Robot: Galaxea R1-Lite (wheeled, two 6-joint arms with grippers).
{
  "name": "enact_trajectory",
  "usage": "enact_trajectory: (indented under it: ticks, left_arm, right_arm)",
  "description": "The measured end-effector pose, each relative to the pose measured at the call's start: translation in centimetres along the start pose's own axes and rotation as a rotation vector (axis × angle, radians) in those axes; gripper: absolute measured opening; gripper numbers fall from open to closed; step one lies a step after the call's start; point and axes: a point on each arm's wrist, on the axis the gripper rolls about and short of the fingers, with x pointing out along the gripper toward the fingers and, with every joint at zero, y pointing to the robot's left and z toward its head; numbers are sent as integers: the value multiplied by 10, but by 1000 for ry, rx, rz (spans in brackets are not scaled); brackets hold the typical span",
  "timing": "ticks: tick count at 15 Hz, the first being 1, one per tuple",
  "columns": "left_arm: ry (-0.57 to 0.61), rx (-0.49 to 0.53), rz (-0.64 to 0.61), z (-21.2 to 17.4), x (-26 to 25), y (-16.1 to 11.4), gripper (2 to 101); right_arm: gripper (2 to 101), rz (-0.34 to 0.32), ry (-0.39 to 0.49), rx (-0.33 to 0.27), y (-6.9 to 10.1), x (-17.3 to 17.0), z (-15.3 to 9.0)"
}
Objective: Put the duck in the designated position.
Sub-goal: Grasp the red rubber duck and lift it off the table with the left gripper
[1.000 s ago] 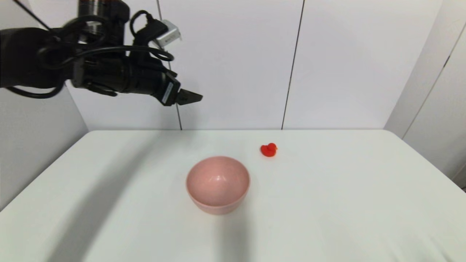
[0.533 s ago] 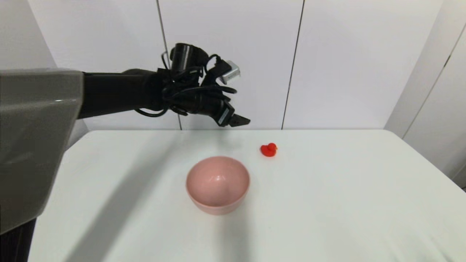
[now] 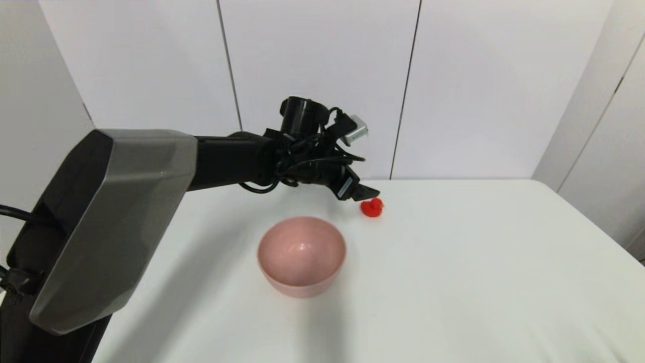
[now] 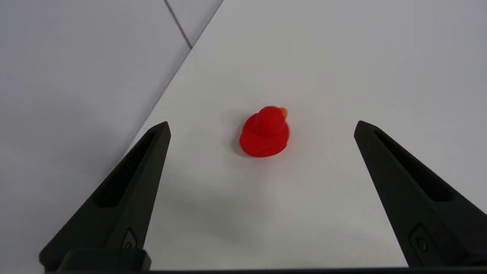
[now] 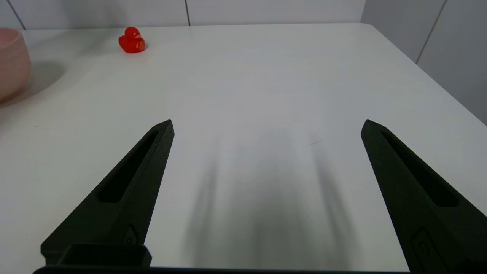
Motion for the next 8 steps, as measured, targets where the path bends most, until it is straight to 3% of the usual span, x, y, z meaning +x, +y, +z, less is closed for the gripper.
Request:
enact_trajectory:
  ticks: [8]
  left_arm:
    - [-13, -26, -70, -12, 46, -34, 979]
  right_arm:
    - [973, 0, 0, 0, 0, 0, 0]
